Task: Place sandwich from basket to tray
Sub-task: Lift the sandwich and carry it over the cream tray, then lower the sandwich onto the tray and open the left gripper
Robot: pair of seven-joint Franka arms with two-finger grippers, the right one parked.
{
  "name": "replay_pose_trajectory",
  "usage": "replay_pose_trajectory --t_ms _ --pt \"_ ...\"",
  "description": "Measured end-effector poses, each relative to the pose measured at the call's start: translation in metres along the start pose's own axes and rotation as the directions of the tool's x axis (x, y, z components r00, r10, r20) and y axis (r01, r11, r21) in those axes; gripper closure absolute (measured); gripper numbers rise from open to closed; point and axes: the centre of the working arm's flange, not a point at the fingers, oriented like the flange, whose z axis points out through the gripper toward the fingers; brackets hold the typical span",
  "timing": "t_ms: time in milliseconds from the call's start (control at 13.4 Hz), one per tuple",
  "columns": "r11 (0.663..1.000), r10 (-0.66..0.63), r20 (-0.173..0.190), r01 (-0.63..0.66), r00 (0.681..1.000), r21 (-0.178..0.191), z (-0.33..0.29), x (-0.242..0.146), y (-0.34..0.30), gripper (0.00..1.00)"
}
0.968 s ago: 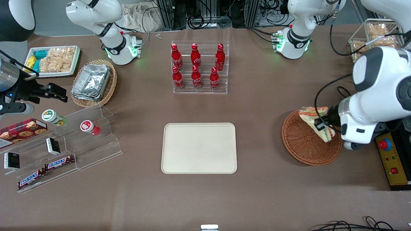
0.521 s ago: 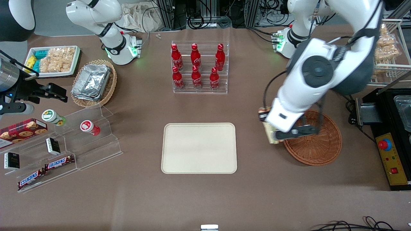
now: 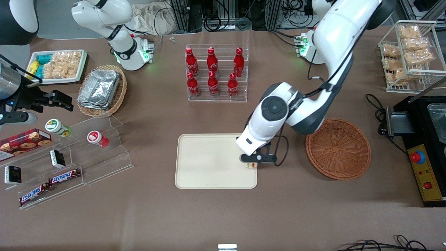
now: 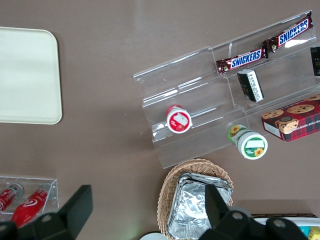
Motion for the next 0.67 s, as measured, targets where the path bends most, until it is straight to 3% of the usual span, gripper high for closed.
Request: replay_pose_trajectory --t_ms 223,372,521,670 --pt "1.000 -0.009 0.061 0.008 0.998 0.014 0.062 -0.001 -0.008 0.84" --pt "1.000 -0.013 0.072 0.012 0.997 0.014 0.084 0.001 -0.012 0.85" --pt "1.000 -0.014 0.067 0.014 0.998 0.006 0.088 0.003 -0.012 0.70" --pt "0.999 -0.041 0.062 0.041 0.997 0.006 0.086 0.005 -0.011 0.48"
